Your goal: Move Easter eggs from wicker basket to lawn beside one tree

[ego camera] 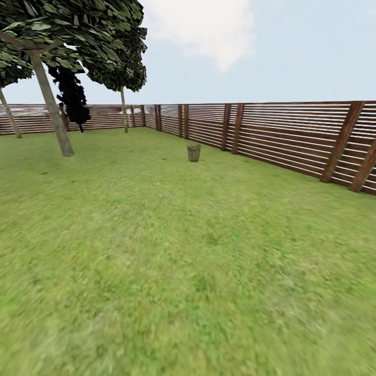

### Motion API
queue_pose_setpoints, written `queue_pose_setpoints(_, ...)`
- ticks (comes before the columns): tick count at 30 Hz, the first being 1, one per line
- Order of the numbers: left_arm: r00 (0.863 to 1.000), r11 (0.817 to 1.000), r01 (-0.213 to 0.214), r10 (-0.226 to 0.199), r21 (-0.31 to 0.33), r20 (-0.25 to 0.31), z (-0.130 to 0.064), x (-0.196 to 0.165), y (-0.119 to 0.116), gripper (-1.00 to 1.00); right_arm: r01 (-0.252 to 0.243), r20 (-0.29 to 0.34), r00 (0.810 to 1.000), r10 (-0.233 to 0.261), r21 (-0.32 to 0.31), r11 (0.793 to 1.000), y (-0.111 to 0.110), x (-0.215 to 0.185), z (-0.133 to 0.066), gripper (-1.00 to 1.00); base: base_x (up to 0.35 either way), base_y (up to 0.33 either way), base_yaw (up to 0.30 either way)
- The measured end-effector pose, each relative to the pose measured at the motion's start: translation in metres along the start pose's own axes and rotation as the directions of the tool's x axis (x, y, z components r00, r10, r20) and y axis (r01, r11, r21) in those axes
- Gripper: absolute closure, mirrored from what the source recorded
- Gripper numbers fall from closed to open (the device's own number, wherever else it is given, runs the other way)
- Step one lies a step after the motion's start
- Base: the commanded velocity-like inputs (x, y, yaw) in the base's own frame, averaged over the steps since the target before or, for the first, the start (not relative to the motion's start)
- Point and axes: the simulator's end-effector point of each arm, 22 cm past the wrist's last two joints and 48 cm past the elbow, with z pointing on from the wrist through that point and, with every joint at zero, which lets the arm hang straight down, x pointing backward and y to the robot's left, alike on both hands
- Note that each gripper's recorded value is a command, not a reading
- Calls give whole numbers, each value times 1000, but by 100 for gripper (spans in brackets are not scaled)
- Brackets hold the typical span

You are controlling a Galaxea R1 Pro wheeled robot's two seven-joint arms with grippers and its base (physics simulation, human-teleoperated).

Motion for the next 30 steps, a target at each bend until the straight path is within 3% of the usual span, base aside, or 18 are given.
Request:
queue_pose_setpoints(2,1000,1000,1,-1,2,7,0,-1,-1,-100,16,19,1000,-16,7,1000,-7,-11,1,-100,339,0,14)
queue_pose_setpoints(6,999,1000,-1,1,7,32,0,-12,-3,-100,2,42,999,-2,7,1000,-6,-29,2,-100,340,0,107)
queue_pose_setpoints(7,999,1000,-2,2,6,50,-1,-21,-2,-100,-9,97,995,8,3,1000,-3,-72,3,-100,340,0,82)
queue_pose_setpoints(8,999,1000,-2,2,6,51,-1,-21,-2,-100,-11,114,993,11,2,1000,-2,-86,3,-100,340,0,42)
queue_pose_setpoints(22,998,1000,24,-24,5,57,-1,-23,-1,-100,-14,114,993,13,2,1000,-3,-84,3,-100,340,0,108)
queue_pose_setpoints(30,998,1000,24,-24,5,57,-1,-23,-1,-100,-13,117,993,13,1,1000,-3,-85,3,-100,340,0,-228)
